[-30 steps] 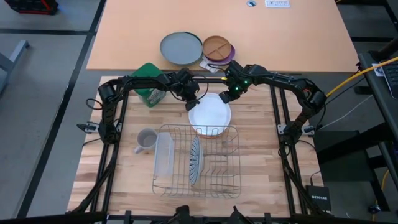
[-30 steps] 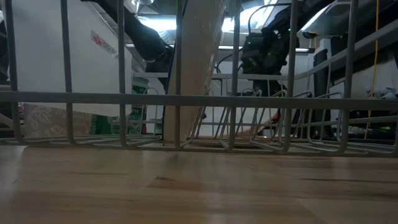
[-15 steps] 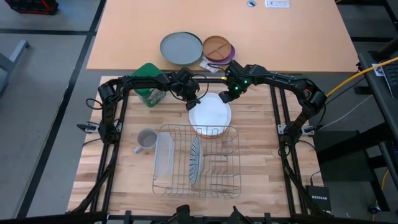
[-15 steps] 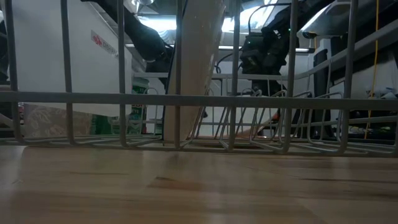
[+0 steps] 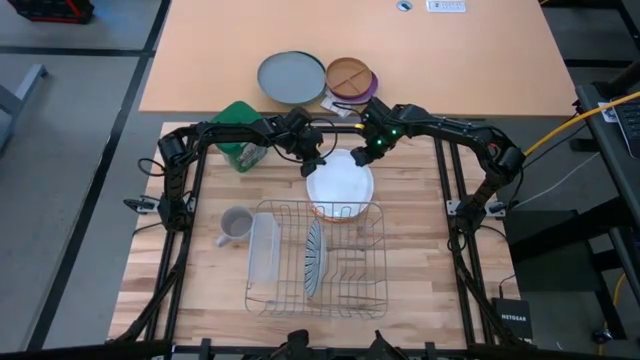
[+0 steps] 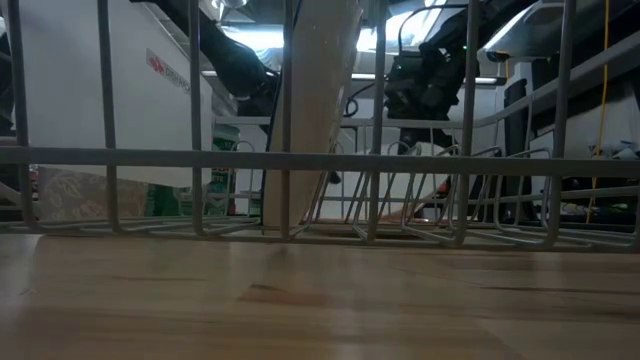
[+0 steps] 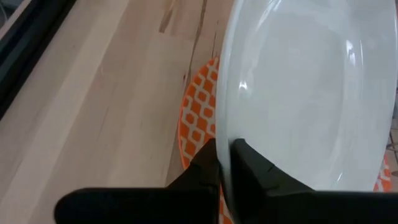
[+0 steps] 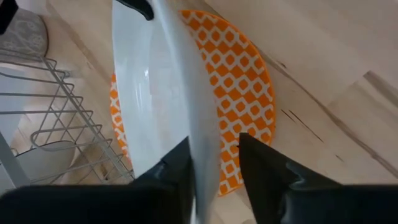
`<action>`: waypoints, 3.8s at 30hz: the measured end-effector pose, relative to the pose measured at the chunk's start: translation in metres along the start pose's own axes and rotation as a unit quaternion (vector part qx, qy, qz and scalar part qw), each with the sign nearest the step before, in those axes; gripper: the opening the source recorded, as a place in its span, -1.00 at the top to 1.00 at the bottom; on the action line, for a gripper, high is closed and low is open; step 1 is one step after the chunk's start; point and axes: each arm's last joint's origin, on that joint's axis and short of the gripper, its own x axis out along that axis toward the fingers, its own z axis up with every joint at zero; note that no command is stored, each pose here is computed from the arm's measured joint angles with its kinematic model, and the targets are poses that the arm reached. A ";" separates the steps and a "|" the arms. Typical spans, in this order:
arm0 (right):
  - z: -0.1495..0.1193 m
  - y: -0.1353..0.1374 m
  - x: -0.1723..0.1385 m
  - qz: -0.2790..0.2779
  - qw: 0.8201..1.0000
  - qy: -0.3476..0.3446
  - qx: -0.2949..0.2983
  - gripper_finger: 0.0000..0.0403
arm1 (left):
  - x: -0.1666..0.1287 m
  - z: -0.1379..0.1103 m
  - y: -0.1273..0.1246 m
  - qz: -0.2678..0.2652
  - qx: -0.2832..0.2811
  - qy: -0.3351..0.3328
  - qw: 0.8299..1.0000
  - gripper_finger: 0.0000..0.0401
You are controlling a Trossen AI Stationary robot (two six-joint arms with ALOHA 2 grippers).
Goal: Sort dishes
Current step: Put the white plate in the dish rack
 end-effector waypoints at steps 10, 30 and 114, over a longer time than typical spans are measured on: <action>0.000 0.001 0.000 0.012 1.000 0.005 0.001 0.24 | 0.001 0.008 -0.001 -0.011 0.011 -0.040 0.999 0.98; -0.001 0.001 0.001 0.033 0.999 0.014 0.003 0.71 | 0.001 0.014 0.001 -0.006 0.010 -0.077 0.997 0.86; -0.120 0.225 -0.174 -0.037 0.960 -0.086 0.264 0.72 | -0.174 0.040 -0.031 0.090 0.186 -0.099 0.973 0.59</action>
